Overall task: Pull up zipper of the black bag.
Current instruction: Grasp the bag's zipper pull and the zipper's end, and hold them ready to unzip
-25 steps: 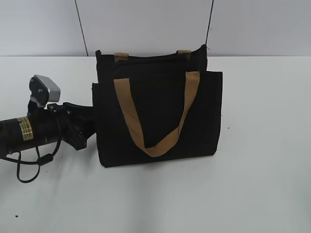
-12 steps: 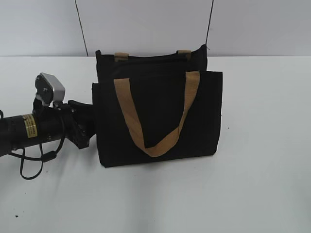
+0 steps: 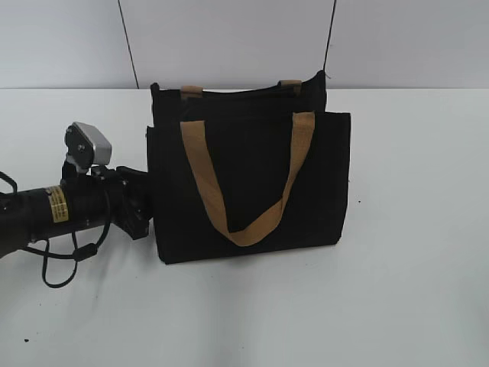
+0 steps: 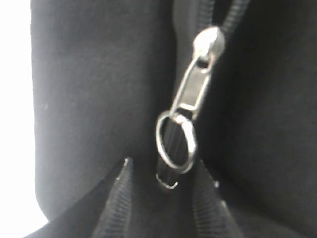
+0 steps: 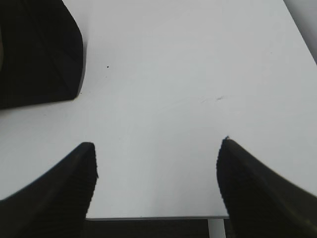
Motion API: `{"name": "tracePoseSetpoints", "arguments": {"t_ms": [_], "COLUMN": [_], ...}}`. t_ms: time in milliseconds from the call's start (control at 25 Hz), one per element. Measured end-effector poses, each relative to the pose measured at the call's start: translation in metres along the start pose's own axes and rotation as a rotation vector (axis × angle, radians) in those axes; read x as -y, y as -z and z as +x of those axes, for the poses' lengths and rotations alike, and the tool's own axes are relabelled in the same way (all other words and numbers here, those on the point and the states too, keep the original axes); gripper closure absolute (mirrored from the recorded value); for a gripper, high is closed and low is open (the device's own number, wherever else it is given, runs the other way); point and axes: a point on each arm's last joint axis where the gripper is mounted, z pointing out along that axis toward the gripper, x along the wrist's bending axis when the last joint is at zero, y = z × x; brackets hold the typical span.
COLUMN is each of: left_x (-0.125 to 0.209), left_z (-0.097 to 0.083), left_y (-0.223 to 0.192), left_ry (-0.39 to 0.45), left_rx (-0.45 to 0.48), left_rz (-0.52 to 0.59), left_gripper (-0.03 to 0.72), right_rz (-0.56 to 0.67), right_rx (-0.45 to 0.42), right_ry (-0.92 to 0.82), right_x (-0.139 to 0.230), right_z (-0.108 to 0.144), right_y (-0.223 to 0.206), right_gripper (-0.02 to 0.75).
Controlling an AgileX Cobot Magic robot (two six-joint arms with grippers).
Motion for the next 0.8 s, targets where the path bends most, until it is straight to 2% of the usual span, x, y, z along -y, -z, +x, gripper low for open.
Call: {"name": "tracePoseSetpoints", "arguments": {"t_ms": [120, 320, 480, 800], "left_x": [-0.001, -0.006, -0.023, -0.088], "left_z": [0.0, -0.001, -0.001, -0.005], "left_y": [0.0, 0.0, 0.008, 0.05], "left_ry": [0.003, 0.022, -0.01, -0.187], "left_rx": [0.002, 0.007, -0.03, -0.204], "left_rz": [-0.014, -0.043, 0.014, 0.114], "left_gripper": [0.442, 0.65, 0.655, 0.655], "right_rz": [0.0, 0.0, 0.0, 0.0], "right_rx": [0.0, 0.0, 0.0, 0.0], "right_ry": [0.0, 0.0, 0.0, 0.0], "right_x": [0.0, 0.0, 0.0, 0.0], "right_z": [0.0, 0.0, 0.0, 0.0], "right_y": [0.0, 0.0, 0.0, 0.0], "right_gripper": [0.161, 0.161, 0.161, 0.161]}}
